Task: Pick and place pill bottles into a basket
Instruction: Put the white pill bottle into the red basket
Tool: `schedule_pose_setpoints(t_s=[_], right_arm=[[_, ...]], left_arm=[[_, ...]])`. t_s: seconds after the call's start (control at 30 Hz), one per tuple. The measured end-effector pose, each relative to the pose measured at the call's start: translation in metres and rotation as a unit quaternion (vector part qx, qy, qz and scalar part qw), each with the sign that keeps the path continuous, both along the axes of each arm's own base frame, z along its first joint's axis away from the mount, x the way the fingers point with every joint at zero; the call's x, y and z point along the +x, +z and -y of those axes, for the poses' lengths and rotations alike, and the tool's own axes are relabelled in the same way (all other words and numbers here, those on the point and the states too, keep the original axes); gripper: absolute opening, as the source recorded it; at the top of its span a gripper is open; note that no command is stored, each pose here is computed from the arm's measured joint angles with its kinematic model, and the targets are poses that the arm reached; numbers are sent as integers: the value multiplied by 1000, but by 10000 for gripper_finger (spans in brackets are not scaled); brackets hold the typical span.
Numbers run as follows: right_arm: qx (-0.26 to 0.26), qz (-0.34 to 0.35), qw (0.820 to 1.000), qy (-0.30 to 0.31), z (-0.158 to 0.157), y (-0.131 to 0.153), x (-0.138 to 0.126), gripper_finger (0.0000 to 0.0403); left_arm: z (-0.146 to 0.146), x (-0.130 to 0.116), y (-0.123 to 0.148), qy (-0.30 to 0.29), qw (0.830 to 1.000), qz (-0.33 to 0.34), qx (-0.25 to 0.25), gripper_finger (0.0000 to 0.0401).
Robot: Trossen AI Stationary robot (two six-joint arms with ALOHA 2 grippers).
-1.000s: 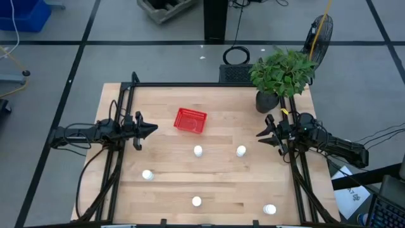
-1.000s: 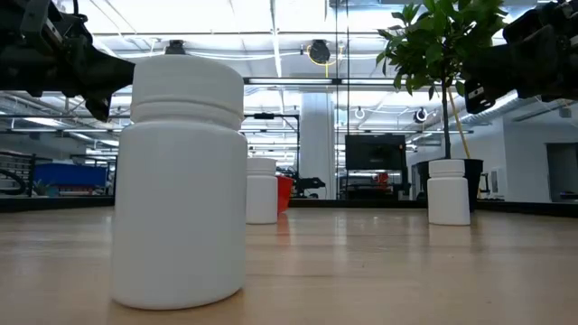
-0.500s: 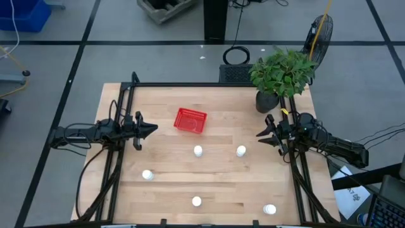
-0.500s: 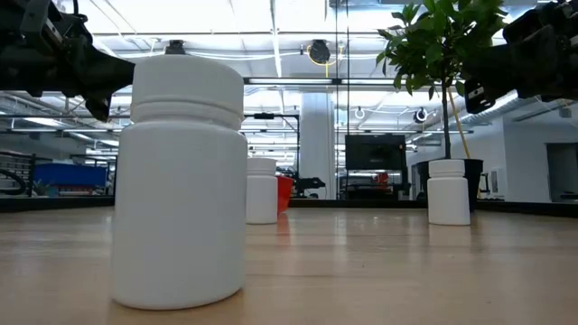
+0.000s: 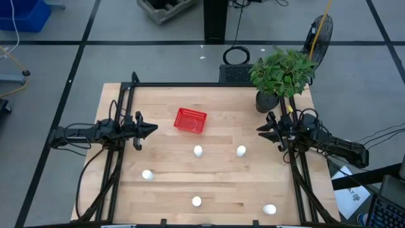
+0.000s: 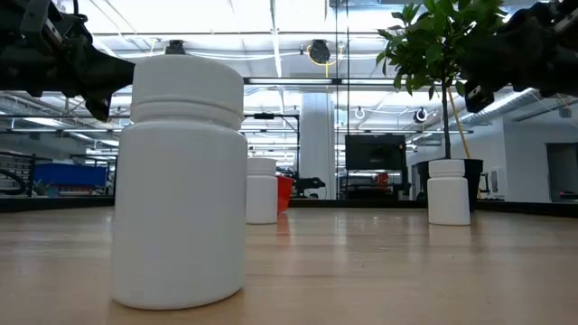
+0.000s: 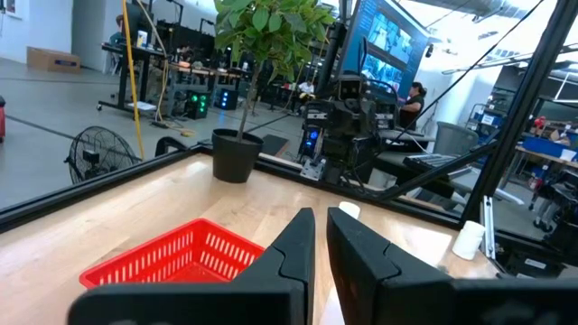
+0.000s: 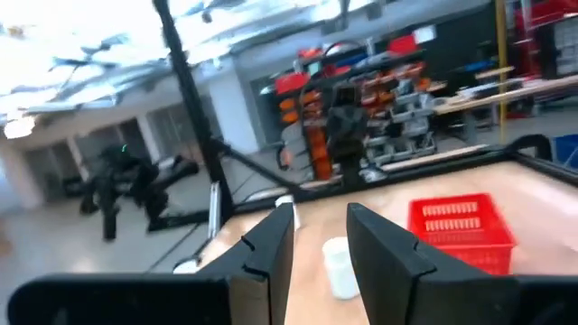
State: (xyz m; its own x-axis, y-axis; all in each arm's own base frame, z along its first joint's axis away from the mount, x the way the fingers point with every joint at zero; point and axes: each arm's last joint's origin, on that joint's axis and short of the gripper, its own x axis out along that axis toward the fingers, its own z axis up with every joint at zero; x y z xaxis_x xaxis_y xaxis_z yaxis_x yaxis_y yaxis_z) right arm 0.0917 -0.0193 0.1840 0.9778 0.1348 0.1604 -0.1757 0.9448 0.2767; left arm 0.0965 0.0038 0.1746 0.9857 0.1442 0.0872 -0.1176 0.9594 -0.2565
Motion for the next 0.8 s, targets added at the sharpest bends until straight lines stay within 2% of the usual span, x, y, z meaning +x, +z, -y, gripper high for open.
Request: schedule_pose_setpoints(t_s=[0.1, 0.23, 0.3, 0.37, 0.47, 0.53, 0.63, 0.73, 0.8], right_arm=[[53, -12, 998, 39, -2, 0, 0, 98], [57, 26, 998, 33, -1, 8, -1, 95], [77, 28, 996, 31, -1, 9, 1, 95], [106, 37, 993, 46, -4, 12, 3, 97], [111, 61, 989, 78, -10, 19, 7, 104], [104, 45, 990, 83, -15, 16, 13, 110], [82, -17, 993, 87, -26, 7, 25, 125], [31, -23, 996, 74, -38, 23, 38, 153], [-8, -56, 997, 59, -46, 30, 48, 178]], left_arm=[[0, 0, 0, 0, 1000, 0, 0, 37], [0, 0, 0, 0, 1000, 0, 0, 37], [0, 0, 0, 0, 1000, 0, 0, 37], [0, 0, 0, 0, 1000, 0, 0, 37], [0, 0, 0, 0, 1000, 0, 0, 37], [0, 0, 0, 0, 1000, 0, 0, 37], [0, 0, 0, 0, 1000, 0, 0, 37], [0, 0, 0, 0, 1000, 0, 0, 37], [0, 0, 0, 0, 1000, -1, 0, 37]])
